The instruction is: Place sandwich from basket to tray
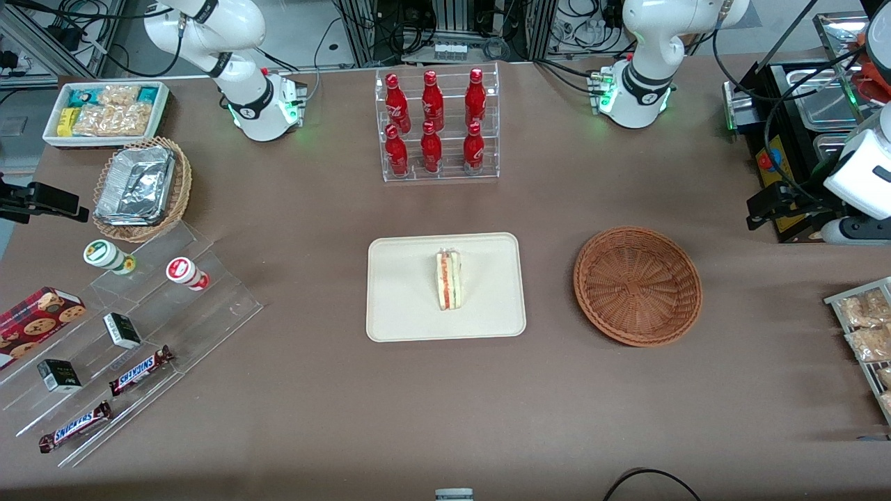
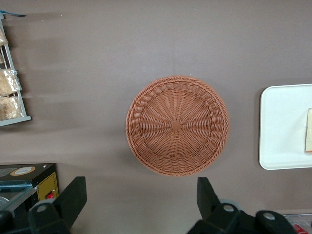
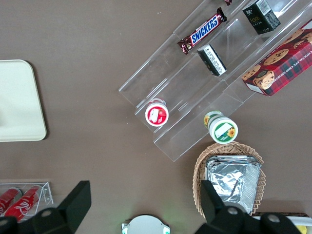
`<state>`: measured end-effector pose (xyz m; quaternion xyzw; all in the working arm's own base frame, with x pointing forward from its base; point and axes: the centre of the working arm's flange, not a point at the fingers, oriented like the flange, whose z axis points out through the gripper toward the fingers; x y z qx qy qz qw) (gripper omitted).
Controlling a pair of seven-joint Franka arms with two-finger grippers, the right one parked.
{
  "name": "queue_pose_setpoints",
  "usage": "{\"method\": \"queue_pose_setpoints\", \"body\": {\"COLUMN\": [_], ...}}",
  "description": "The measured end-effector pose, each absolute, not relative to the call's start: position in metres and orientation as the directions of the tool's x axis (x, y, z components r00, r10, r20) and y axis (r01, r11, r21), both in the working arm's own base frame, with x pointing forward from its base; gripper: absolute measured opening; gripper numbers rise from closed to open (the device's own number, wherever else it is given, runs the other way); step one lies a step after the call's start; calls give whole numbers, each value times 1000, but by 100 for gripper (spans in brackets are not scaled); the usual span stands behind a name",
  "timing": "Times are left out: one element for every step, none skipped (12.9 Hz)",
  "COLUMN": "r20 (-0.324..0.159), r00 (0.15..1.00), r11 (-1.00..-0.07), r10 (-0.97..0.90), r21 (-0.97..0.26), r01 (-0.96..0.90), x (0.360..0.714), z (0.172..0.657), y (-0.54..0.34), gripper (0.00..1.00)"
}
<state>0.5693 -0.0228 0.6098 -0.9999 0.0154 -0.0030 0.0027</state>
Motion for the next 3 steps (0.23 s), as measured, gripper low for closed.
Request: {"method": "queue_pose_setpoints", "body": {"r20": [9, 13, 16], "r00": [999, 999, 999], "r11": [-1000, -1000, -1000], "r10": [-31, -31, -30], "r21": [-6, -6, -7], "r01": [-31, -31, -30], "x": [568, 565, 562], "z": [613, 616, 619], "y": [-23, -23, -22], "gripper": [100, 100, 100]}}
